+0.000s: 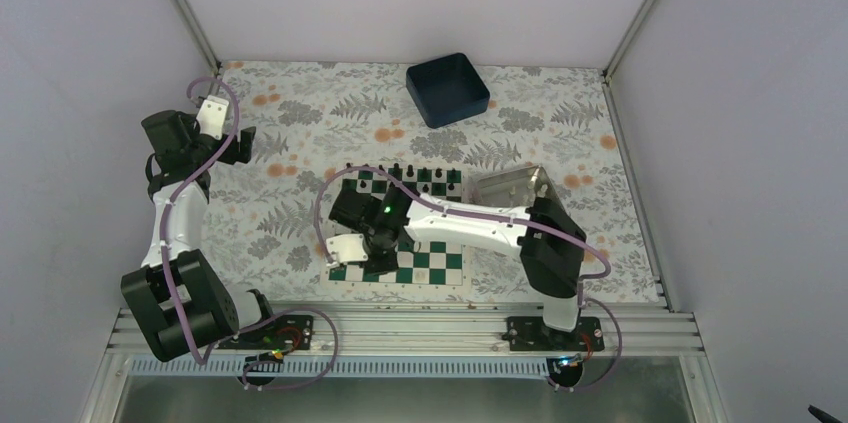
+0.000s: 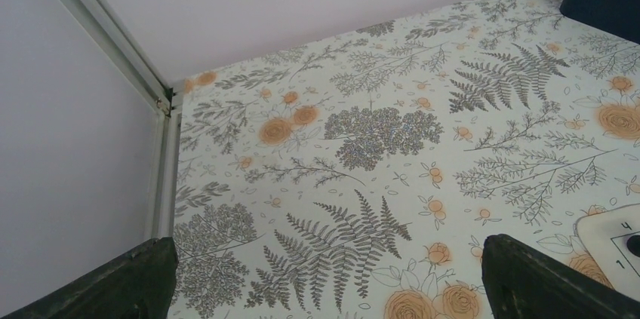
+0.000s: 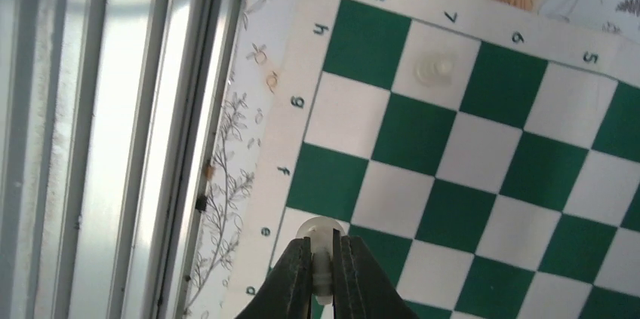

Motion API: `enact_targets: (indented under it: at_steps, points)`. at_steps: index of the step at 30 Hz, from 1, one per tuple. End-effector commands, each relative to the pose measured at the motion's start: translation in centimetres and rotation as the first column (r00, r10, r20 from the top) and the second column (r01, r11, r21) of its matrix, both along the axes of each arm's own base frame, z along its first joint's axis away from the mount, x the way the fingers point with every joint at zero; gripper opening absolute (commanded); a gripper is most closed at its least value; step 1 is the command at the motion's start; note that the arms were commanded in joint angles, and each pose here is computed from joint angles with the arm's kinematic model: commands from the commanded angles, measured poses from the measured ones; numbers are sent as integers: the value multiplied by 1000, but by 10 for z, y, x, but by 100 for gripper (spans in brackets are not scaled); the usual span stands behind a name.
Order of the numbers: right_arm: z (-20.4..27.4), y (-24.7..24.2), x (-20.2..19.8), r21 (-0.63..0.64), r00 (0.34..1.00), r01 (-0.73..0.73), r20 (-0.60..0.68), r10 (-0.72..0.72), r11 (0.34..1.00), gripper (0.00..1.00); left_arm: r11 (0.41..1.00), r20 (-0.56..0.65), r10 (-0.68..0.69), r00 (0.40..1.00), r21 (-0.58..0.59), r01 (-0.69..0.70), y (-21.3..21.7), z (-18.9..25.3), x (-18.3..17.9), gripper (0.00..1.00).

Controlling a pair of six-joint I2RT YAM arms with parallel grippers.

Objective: Set up the chess pieces on the board
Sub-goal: Place the chess piece on the chessboard.

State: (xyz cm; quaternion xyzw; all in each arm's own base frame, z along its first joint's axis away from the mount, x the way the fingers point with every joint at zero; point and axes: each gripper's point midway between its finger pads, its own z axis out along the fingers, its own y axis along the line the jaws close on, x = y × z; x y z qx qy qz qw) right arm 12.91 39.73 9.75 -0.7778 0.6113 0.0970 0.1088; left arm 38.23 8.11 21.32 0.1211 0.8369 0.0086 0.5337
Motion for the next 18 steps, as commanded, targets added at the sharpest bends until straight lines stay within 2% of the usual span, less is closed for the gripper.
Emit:
enact_targets:
  at_steps: [1, 5, 18]
  points:
    - [-4, 21, -13, 69, 999, -19, -33, 22, 997, 7, 1000, 31, -5, 999, 2, 5, -1, 10, 0, 100]
    - [-9, 35, -19, 100, 997, -52, -46, 57, 994, 7, 1000, 37, -4, 999, 7, 4, -1, 12, 0, 100]
    - [-39, 52, -19, 72, 993, -106, -46, 110, 992, 7, 1000, 41, 5, 999, 17, -6, -1, 11, -6, 100]
